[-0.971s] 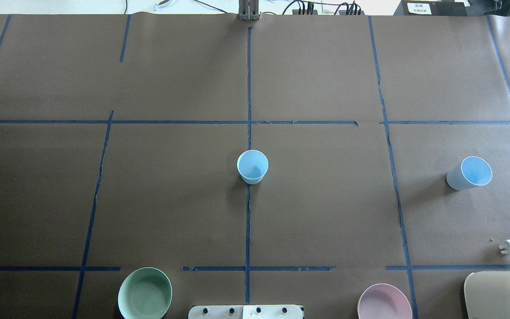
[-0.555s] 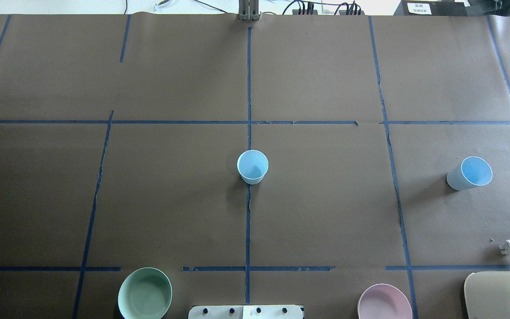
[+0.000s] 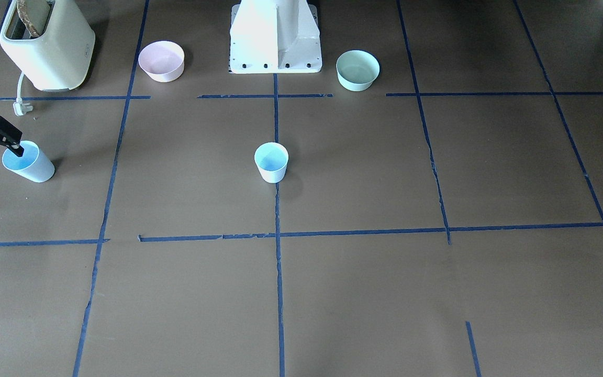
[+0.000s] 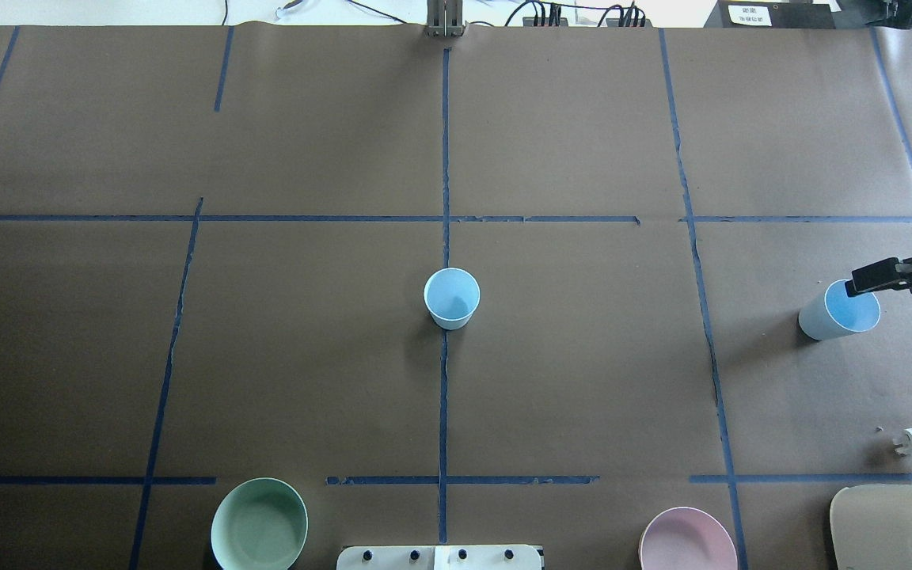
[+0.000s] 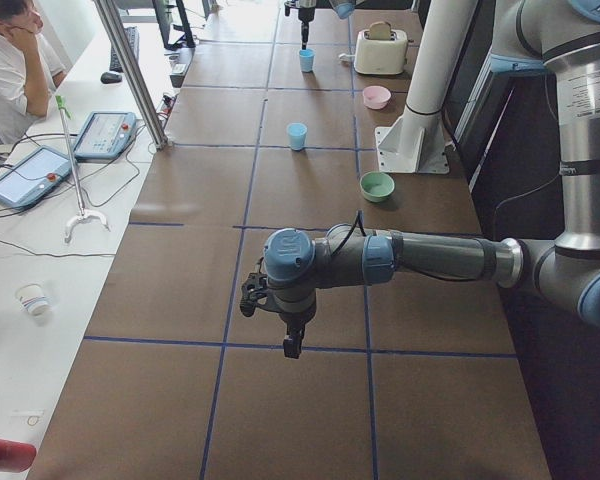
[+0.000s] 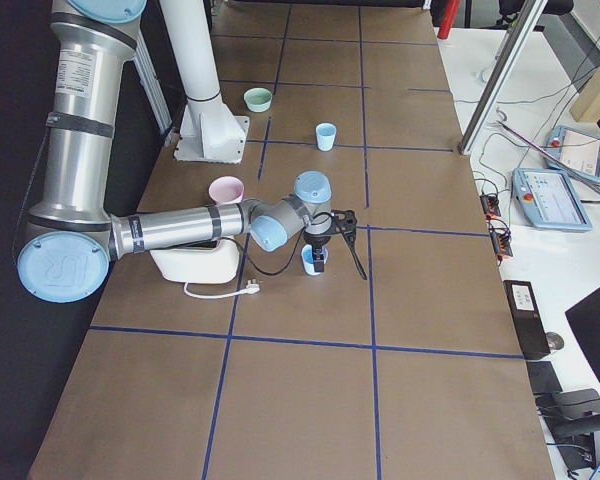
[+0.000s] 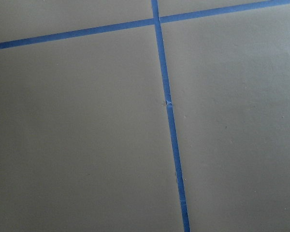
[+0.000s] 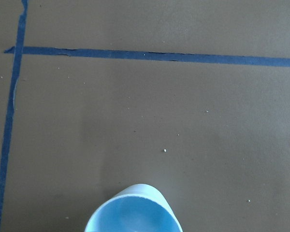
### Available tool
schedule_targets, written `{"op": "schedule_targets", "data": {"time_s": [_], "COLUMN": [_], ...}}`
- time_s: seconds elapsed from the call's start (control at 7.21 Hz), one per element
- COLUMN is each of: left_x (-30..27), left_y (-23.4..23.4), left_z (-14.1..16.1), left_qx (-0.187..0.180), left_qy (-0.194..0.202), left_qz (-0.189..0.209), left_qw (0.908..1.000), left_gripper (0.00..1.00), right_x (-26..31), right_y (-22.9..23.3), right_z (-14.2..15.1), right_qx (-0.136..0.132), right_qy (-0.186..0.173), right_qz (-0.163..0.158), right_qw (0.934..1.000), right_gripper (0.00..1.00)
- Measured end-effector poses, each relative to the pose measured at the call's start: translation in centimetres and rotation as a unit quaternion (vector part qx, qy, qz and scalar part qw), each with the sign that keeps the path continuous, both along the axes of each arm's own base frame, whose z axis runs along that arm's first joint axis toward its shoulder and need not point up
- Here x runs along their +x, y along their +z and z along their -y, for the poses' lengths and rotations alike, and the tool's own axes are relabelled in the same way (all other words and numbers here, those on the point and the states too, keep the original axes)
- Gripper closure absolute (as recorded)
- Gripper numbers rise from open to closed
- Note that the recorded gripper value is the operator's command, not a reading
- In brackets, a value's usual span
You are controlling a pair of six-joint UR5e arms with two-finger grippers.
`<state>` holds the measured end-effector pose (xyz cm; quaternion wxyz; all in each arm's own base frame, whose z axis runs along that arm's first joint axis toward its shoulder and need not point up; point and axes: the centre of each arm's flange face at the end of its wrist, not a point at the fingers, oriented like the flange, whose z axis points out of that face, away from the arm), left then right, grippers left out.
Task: Stack blue cups with both arms
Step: 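Reach the right gripper to the other light blue cup and grasp it, then carry the cup with the right gripper and lower it into the center cup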
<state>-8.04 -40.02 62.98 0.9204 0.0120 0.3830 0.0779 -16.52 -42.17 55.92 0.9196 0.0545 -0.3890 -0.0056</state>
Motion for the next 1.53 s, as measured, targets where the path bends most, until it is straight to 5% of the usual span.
{"op": "schedule_targets", "data": {"time_s": [0.42,0.69,0.97,1.53], "left_x": [0.0,0.0,0.0,0.0], "left_y": [-0.1,-0.2,-0.2,-0.2], "left_z": [0.0,0.0,0.0,0.0], "left_qx": [0.001,0.002,0.002,0.002], "left_qy": [0.000,0.000,0.000,0.000], "left_qz": [0.000,0.000,0.000,0.000], "left_qw": [1.0000,1.0000,1.0000,1.0000], "left_gripper": [0.00,0.00,0.00,0.00], "right_x": [-0.6,-2.2,-3.3,-3.6], "right_y": [2.5,3.7,3.4,1.4], "right_z": [-0.1,0.2,0.6,0.9], "right_qx": [-0.018,-0.028,-0.026,-0.012], "right_qy": [-0.006,-0.016,-0.024,-0.028], "right_qz": [-0.014,-0.019,-0.016,-0.004], "right_qw": [0.9997,0.9993,0.9992,0.9995], "right_gripper": [0.06,0.87,0.97,0.98]}}
